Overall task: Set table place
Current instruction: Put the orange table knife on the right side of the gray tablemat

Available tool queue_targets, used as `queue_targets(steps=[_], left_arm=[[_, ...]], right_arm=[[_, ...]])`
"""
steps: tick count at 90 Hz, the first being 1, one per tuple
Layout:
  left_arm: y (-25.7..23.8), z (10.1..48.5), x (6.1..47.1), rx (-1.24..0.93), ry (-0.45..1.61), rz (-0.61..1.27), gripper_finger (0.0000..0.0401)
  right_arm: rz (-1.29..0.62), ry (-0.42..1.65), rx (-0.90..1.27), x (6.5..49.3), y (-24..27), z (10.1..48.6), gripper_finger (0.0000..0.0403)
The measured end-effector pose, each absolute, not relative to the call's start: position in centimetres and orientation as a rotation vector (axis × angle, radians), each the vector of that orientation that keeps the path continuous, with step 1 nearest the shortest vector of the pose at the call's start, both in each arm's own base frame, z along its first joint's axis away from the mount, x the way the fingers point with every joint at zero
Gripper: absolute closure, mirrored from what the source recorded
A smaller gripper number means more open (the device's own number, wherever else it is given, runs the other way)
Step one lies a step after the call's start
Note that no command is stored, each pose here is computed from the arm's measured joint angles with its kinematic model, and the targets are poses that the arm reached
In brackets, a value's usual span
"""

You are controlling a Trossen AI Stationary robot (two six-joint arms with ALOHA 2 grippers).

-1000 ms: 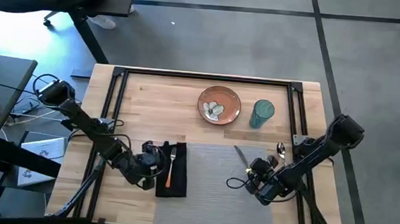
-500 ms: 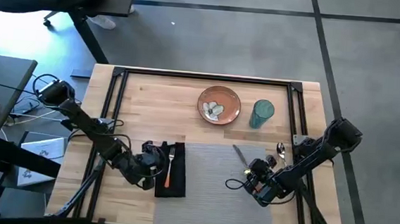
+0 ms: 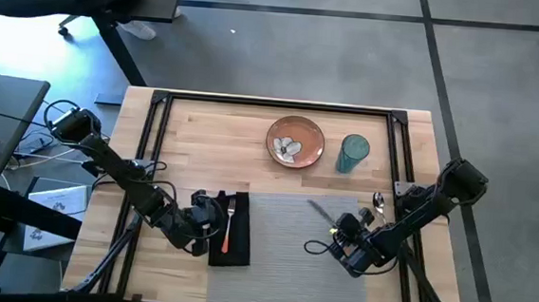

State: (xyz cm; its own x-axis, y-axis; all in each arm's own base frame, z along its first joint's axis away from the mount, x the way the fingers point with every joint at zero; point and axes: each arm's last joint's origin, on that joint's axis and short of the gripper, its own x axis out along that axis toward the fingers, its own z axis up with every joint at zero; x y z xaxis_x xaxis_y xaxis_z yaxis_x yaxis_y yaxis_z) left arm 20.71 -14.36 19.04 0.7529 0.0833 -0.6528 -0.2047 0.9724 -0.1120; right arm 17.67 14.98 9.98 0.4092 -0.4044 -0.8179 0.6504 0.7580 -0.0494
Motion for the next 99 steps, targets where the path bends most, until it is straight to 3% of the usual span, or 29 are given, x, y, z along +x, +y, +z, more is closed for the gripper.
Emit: queue_targets(steps=[25, 52, 78, 88, 99], left_arm=[[-14.4, 19.1, 20.7, -0.179, 0.703, 0.150, 0.0272], [-15.0, 20.5, 21.3, -0.169, 0.683, 0.093, 0.0272], [-15.1, 20.7, 22.5, -0.162, 0.611, 0.070, 0.0272], [-15.3, 19.8, 24.4, -0.146, 0.567, 0.020, 0.0272], [-15.4, 18.0, 26.5, -0.151, 0.547, -0.035, 0.0272]], right_arm=[[-0.698, 1.044, 0.311, 18.5, 16.0, 11.8, 0.0399], [-0.697, 1.055, 0.485, 19.9, 17.9, 14.5, 0.0400], [-0.661, 1.109, 0.524, 19.7, 18.7, 14.8, 0.0403], [-0.683, 1.172, 0.539, 19.6, 18.1, 14.3, 0.0384], [-0.673, 1.203, 0.511, 20.0, 17.3, 14.3, 0.0332]])
